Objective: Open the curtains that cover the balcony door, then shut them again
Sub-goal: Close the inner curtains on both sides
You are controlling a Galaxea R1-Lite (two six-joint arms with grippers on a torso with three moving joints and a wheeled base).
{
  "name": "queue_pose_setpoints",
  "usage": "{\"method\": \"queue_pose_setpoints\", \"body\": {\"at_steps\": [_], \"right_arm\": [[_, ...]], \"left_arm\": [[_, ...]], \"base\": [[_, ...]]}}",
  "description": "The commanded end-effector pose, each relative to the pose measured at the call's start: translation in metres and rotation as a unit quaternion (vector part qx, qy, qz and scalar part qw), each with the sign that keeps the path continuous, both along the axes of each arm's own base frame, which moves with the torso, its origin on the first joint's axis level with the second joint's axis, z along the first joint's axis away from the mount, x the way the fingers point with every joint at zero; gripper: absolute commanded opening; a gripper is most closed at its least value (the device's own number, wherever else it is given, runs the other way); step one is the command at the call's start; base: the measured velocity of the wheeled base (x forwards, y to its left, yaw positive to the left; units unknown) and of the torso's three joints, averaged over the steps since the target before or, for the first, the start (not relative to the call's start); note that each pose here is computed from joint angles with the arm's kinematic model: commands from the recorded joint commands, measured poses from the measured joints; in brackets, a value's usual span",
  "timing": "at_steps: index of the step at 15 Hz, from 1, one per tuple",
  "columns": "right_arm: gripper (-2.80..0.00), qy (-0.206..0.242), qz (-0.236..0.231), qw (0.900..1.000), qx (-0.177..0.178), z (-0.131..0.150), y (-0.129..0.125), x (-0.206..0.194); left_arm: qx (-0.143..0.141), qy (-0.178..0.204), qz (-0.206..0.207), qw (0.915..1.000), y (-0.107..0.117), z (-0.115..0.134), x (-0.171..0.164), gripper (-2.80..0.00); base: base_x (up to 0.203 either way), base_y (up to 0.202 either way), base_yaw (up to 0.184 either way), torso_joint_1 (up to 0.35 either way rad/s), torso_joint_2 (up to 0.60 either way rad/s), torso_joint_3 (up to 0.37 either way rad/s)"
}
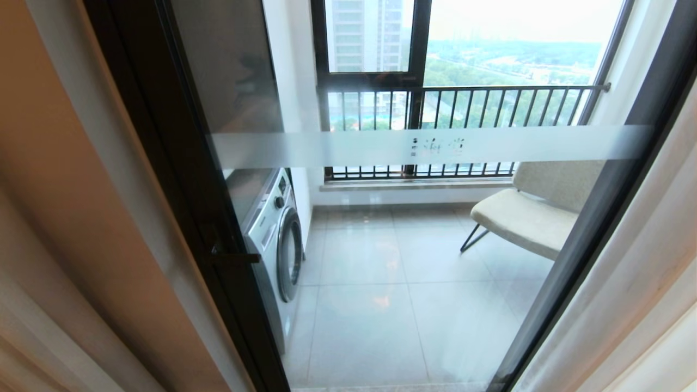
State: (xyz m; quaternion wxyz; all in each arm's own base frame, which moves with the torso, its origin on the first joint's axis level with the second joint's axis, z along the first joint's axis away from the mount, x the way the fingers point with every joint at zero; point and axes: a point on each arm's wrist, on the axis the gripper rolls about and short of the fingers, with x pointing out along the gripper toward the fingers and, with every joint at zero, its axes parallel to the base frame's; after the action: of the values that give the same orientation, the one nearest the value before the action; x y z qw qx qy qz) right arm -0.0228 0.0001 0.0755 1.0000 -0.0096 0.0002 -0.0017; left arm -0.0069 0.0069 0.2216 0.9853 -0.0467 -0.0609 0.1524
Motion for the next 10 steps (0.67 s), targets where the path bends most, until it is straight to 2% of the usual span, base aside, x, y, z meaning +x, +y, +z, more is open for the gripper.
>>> {"method": "queue_pose_setpoints", "body": {"at_steps": [1, 5, 10], "right_arm": [[-2.8, 0.0, 0.0, 1.0, 0.0, 0.0, 0.0, 0.0], [-2.8, 0.0, 0.0, 1.0, 0.0, 0.0, 0.0, 0.0], [-2.8, 0.0, 0.0, 1.0, 0.0, 0.0, 0.0, 0.0]], "left_arm": [[-0.003, 0.046, 0.047, 0.9979, 0.002, 0.021, 0.037, -2.8], [-0.011, 0.048, 0.163, 0.9853, 0.007, 0.04, 0.053, -2.8], [-0.014, 0.07, 0.284, 0.9562, 0.023, 0.058, 0.081, -2.8]], "base": [[0.0, 0.0, 0.0, 0.0, 0.0, 0.0], [0.0, 0.0, 0.0, 0.0, 0.0, 0.0], [0.0, 0.0, 0.0, 0.0, 0.0, 0.0]]}}
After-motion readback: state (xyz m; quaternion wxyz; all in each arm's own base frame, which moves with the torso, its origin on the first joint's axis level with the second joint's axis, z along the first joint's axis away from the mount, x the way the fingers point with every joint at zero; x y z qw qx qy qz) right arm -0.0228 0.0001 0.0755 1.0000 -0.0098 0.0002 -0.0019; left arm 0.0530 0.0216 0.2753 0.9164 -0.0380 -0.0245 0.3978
